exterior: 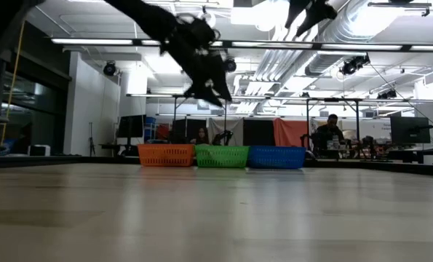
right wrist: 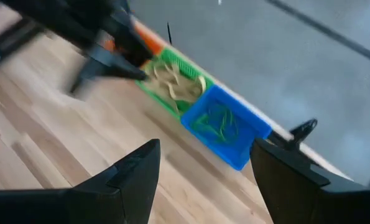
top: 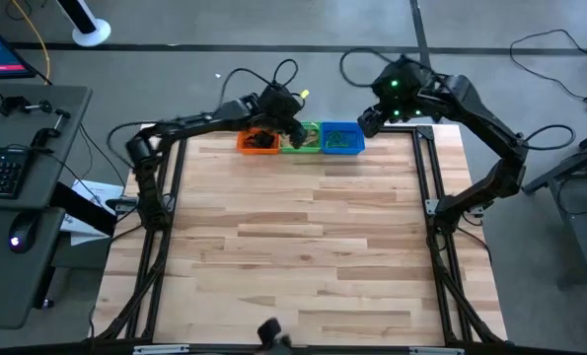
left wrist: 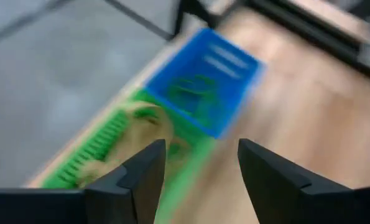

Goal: Sort rubber bands into baskets
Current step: Return to Home Position

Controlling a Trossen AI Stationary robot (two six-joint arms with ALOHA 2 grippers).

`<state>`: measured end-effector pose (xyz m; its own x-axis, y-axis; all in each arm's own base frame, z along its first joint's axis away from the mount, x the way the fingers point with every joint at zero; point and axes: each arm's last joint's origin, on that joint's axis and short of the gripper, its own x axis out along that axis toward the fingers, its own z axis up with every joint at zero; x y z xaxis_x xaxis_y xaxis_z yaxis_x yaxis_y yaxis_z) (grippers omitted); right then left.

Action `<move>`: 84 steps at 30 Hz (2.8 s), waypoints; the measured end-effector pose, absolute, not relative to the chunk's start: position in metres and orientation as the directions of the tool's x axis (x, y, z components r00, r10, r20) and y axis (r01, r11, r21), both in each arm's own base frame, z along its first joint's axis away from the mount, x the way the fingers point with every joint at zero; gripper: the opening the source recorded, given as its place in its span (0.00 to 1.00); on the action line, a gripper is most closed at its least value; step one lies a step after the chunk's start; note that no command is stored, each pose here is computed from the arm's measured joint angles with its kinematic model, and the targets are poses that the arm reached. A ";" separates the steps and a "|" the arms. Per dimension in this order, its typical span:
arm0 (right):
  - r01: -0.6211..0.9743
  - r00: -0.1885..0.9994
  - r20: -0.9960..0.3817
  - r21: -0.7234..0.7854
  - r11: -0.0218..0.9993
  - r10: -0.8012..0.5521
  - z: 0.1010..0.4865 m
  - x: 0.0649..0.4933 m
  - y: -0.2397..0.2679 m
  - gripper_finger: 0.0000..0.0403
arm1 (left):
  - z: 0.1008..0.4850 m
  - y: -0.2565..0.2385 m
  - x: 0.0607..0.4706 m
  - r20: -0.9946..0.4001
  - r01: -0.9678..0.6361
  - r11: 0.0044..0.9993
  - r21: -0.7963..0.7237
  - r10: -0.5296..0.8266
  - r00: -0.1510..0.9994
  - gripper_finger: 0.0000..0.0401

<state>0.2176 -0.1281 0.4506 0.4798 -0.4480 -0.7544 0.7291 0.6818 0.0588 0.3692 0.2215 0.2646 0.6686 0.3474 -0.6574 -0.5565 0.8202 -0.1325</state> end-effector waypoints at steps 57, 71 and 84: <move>0.109 0.906 -0.391 0.586 0.803 0.162 0.250 0.144 0.005 0.00 | 0.166 0.012 0.129 -0.011 -0.168 0.726 -0.667 0.216 0.976 0.00; 0.004 0.967 -0.233 0.430 0.903 0.107 0.163 0.130 0.003 0.00 | 0.166 0.012 0.129 -0.012 -0.168 0.725 -0.668 0.215 0.976 0.00; 0.132 0.857 -0.504 0.418 0.899 0.109 0.131 0.117 0.004 0.00 | 0.164 0.012 0.128 -0.029 -0.179 0.724 -0.666 0.214 0.976 0.00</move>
